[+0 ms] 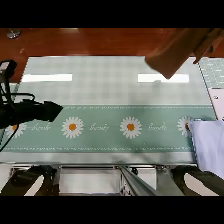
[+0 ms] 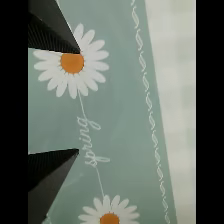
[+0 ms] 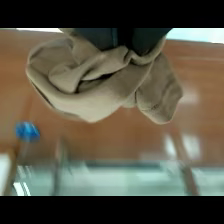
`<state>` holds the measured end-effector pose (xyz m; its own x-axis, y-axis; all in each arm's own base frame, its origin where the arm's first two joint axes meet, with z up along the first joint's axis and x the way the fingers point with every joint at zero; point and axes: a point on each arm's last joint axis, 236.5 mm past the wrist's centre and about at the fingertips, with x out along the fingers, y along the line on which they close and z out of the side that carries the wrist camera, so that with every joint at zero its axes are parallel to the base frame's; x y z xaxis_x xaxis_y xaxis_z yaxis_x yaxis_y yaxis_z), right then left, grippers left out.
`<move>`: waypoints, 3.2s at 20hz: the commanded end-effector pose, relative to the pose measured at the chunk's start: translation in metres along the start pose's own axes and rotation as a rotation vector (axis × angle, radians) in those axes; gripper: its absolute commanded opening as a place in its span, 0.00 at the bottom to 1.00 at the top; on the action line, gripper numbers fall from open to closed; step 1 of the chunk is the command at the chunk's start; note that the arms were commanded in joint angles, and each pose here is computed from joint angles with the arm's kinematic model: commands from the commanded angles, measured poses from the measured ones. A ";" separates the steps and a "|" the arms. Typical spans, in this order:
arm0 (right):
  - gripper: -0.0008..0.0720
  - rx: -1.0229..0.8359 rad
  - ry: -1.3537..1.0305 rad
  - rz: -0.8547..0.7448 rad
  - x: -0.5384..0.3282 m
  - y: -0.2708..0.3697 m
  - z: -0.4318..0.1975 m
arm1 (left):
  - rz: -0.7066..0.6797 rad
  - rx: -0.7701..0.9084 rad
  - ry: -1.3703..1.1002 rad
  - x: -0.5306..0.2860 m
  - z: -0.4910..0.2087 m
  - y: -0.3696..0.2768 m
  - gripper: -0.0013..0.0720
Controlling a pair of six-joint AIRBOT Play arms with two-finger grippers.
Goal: Fold the shirts.
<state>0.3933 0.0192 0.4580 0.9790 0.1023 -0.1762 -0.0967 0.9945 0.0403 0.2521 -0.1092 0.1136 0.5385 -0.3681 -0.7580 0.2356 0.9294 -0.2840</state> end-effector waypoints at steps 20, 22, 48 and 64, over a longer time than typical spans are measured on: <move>0.87 0.134 1.081 0.841 -0.024 0.396 -0.464 | 0.024 -0.061 0.030 0.048 0.001 0.017 0.97; 0.87 0.083 1.095 0.815 -0.009 0.356 -0.441 | 0.061 -0.046 0.081 0.053 -0.007 0.027 0.98; 0.87 0.671 1.348 0.278 -0.111 0.134 -0.568 | -0.311 -0.135 0.455 0.163 -0.068 -0.026 0.05; 0.05 0.364 0.674 0.492 0.032 0.137 -0.258 | -0.222 -0.016 -0.287 -0.023 0.166 -0.010 0.05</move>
<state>0.3326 0.1916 0.0833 0.3124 0.6534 -0.6895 -0.1601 0.7517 0.6398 0.3580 -0.1471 0.1228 0.4647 -0.6087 -0.6431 0.3215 0.7927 -0.5179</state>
